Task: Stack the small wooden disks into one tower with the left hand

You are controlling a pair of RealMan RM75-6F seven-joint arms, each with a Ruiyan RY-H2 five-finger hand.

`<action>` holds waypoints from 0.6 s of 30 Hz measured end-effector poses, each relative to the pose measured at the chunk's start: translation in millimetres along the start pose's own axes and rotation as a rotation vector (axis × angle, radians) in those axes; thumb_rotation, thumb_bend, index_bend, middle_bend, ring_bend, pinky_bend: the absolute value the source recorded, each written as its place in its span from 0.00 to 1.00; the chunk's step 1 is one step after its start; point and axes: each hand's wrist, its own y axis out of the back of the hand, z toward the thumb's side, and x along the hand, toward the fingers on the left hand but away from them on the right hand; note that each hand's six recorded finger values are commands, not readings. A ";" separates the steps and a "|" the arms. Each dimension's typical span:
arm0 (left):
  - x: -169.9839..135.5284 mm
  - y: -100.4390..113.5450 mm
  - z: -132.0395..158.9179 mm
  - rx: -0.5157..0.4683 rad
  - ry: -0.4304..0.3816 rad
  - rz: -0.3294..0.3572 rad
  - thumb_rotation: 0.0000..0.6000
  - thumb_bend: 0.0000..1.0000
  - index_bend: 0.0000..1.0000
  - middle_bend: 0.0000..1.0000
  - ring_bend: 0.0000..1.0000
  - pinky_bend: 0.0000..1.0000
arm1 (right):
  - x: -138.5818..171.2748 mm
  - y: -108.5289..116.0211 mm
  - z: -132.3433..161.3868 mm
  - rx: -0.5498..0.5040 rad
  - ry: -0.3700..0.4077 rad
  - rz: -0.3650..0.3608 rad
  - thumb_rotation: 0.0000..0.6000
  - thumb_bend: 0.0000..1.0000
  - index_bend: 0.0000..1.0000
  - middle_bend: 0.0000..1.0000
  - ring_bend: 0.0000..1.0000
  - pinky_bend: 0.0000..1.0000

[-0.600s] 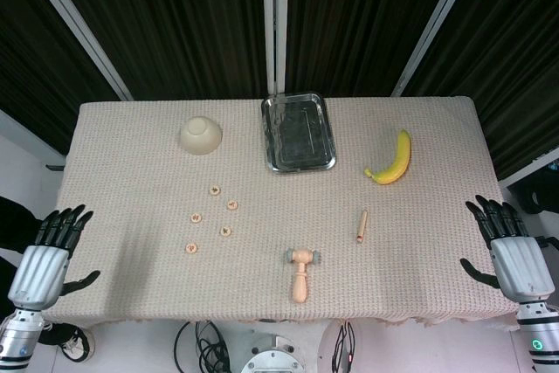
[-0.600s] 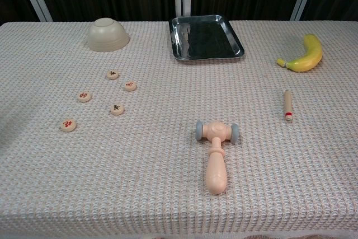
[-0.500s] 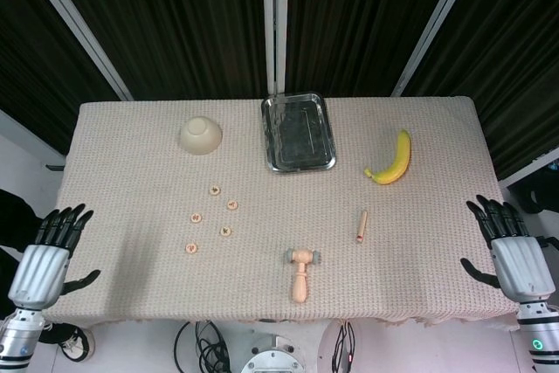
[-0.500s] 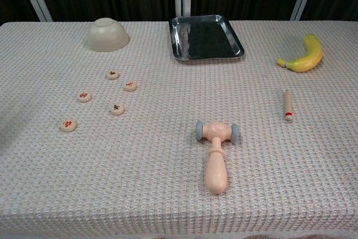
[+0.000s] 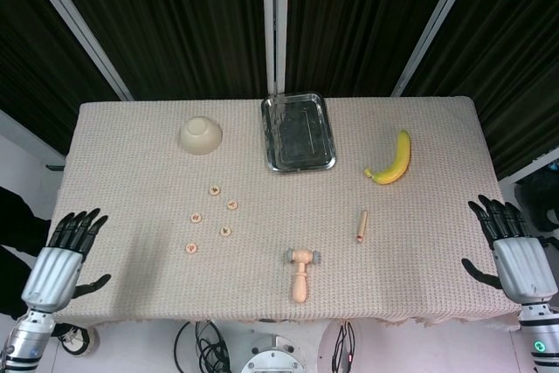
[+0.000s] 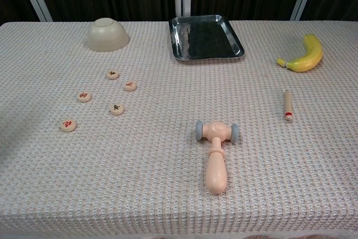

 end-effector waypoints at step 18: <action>39.5 -63.3 63.6 -0.065 -0.170 -0.160 1.00 0.13 0.20 0.00 0.00 0.00 | -2.5 -1.5 -5.8 -0.008 -0.021 0.012 1.00 0.15 0.00 0.00 0.00 0.00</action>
